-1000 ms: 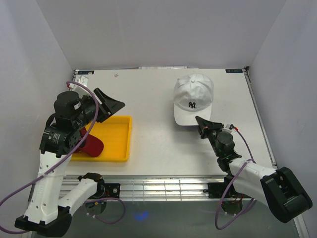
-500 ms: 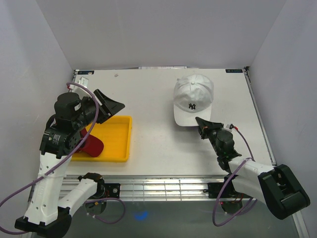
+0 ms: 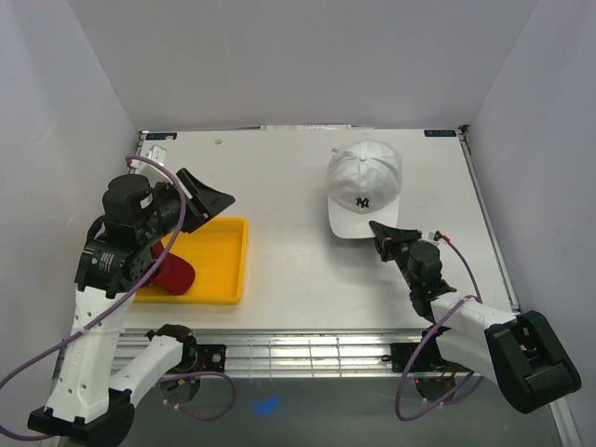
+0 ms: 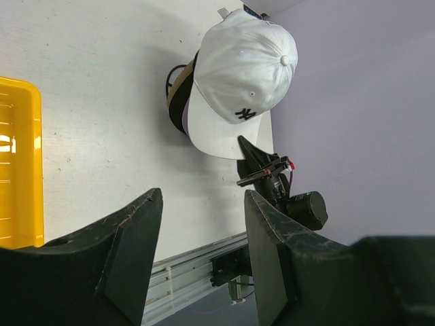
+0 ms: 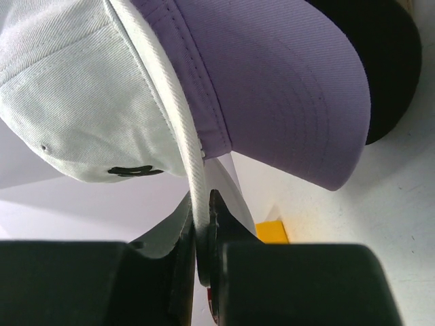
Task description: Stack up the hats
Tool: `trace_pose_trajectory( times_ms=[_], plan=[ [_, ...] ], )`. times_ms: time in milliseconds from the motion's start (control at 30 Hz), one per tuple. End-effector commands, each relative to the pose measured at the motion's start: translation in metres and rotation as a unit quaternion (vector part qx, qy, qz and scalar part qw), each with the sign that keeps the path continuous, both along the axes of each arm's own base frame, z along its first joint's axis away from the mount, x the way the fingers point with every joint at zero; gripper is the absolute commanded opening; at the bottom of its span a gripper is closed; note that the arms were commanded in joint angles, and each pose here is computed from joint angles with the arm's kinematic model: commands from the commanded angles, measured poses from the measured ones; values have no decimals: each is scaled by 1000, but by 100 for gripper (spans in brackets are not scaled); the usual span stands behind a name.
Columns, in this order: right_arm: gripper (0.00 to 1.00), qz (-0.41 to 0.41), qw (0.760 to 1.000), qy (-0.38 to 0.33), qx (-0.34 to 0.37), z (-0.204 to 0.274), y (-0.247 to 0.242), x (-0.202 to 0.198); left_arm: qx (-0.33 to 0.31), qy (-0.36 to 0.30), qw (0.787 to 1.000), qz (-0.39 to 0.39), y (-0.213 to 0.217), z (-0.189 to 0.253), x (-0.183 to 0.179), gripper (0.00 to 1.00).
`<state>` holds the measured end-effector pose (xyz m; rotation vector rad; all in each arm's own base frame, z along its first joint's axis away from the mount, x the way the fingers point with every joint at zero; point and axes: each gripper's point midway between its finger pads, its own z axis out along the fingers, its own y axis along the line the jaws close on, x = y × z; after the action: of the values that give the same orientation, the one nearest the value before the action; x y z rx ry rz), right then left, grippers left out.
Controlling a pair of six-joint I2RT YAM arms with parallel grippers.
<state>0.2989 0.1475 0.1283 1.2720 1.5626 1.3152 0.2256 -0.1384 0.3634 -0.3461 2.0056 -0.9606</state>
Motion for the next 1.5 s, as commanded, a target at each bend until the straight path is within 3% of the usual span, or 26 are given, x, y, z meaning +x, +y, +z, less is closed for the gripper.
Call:
trace_pose_trajectory(
  times_ms=[0,567,1100,1467],
  plan=[
    [8,-25,957,248,-148,-141,-46,-62,7,-9,1000,1,2,0,-3,61],
    [8,-20,950,260,-170,-145,-53,-65,10,-3,1000,6,4,-5,-3,62],
    [52,-13,955,234,-183,-125,-52,-58,8,-4,1000,8,4,-4,-4,62],
    [58,5,957,220,-186,-113,-46,-56,6,-1,1000,10,4,-8,-3,62]
  ],
)
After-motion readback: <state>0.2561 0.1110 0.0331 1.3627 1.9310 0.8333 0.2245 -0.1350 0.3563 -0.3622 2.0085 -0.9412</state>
